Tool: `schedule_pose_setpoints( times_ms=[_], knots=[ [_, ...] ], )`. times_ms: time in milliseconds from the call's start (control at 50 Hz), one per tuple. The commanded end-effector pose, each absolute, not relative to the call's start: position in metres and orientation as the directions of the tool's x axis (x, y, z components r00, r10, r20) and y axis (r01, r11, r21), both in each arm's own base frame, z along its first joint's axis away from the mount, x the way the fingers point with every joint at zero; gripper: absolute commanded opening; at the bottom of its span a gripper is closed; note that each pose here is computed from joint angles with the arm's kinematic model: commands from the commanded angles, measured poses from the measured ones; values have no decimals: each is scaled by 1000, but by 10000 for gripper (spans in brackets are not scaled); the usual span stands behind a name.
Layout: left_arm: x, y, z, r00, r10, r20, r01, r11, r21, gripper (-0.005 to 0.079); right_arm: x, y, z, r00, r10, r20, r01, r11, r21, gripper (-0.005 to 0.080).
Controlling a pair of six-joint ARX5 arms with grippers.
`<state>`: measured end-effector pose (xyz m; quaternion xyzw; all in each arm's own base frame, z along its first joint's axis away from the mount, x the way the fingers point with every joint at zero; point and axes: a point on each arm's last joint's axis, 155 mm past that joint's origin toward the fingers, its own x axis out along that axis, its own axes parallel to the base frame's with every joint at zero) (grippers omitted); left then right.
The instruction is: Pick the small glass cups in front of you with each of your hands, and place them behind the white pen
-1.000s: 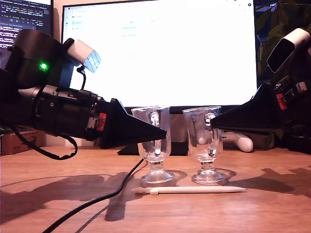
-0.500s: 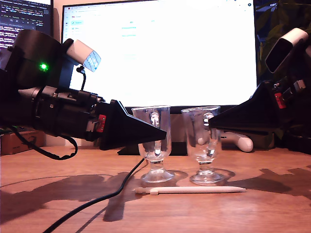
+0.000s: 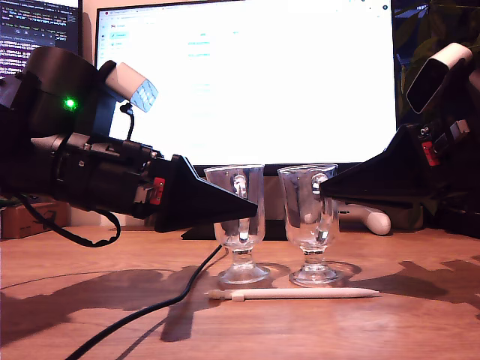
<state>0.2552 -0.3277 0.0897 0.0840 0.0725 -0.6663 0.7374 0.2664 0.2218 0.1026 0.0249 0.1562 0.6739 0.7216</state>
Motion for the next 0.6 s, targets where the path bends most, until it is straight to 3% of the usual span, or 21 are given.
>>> schedule_pose_setpoints(
  times_ms=[0, 160, 420, 580],
  knots=[
    [258, -333, 95, 93, -975, -200, 995, 82, 62, 34, 263, 223, 106, 34, 982, -186, -966, 80, 247, 61],
    [257, -334, 94, 89, -975, -203, 995, 79, 57, 148, 260, 222, 103, 29, 981, -193, -957, 82, 277, 112],
    [253, -333, 85, 74, -969, -236, 997, 74, 12, 178, 257, 221, 100, 23, 979, -200, -945, 87, 316, 194],
    [251, -331, 80, 64, -966, -250, 998, 69, -11, 258, 260, 217, 99, 36, 979, -202, -940, 102, 325, 215]
  ],
)
